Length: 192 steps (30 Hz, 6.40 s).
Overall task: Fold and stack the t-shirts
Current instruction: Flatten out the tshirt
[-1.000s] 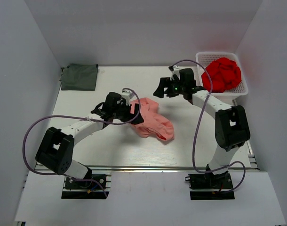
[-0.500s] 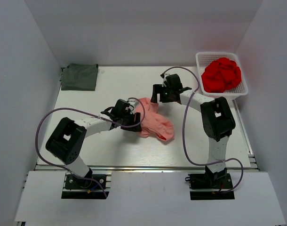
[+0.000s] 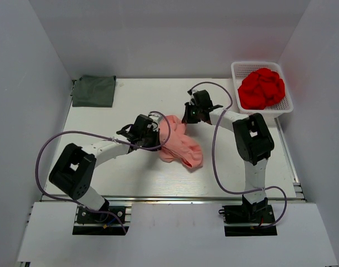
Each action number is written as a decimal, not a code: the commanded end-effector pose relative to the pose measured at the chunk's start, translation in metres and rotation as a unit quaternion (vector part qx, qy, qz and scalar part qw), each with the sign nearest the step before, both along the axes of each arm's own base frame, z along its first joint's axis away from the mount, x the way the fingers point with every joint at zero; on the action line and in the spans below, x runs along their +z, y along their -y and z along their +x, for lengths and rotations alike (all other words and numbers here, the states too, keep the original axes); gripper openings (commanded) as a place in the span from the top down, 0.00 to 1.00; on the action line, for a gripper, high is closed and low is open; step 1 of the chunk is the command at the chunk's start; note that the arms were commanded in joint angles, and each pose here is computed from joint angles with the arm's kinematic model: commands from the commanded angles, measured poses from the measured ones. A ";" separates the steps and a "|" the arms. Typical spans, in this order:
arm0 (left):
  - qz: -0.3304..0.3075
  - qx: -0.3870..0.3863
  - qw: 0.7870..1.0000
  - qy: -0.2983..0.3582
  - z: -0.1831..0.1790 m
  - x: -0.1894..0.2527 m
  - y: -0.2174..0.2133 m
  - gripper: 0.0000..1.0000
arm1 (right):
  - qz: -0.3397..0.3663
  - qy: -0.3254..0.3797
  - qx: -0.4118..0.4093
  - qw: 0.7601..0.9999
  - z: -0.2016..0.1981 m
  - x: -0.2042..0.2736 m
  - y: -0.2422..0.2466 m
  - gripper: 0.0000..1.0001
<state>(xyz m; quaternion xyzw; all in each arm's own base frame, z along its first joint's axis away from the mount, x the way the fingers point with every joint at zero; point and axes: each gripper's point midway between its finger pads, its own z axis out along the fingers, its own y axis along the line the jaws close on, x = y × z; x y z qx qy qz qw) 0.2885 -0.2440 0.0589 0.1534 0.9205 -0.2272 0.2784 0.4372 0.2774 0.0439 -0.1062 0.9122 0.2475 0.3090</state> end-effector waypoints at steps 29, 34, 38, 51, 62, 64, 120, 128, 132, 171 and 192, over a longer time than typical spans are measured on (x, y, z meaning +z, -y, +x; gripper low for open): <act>0.008 0.373 0.841 0.393 0.026 0.300 -0.166 1.00 | -0.012 0.518 -0.347 0.782 -0.057 0.397 0.199 1.00; -0.042 0.385 0.800 0.459 -0.003 0.365 -0.190 1.00 | -0.018 0.572 -0.362 0.736 -0.098 0.453 0.227 1.00; -0.052 0.431 0.764 0.478 -0.027 0.393 -0.221 1.00 | -0.027 0.605 -0.393 0.692 -0.135 0.491 0.256 1.00; -0.012 0.428 0.787 0.444 0.000 0.348 -0.206 1.00 | -0.076 0.512 -0.403 0.754 -0.120 0.378 0.258 1.00; 0.212 0.433 0.853 0.199 0.110 0.104 -0.185 1.00 | -0.146 0.135 -0.407 0.892 -0.043 0.056 0.213 1.00; 0.232 0.452 0.844 0.171 0.120 0.098 -0.193 0.76 | -0.176 0.090 -0.409 0.891 -0.035 0.037 0.214 1.00; 0.230 0.039 0.967 -0.106 -0.117 -0.045 -0.063 1.00 | 0.054 0.159 0.065 0.984 -0.014 0.109 -0.013 1.00; 0.120 0.205 0.956 0.175 -0.027 0.115 -0.071 1.00 | 0.055 0.257 0.035 0.964 -0.021 0.182 0.009 1.00; 0.031 0.241 0.921 0.305 -0.012 0.216 -0.083 1.00 | 0.044 0.306 0.003 0.951 -0.025 0.223 0.028 1.00; -0.144 0.123 0.740 0.646 -0.086 0.572 -0.130 1.00 | 0.082 0.639 -0.004 0.765 -0.229 0.539 0.145 1.00; 0.315 0.317 0.843 0.299 0.270 0.153 -0.114 0.00 | -0.085 0.175 -0.048 0.980 0.076 0.125 0.044 0.14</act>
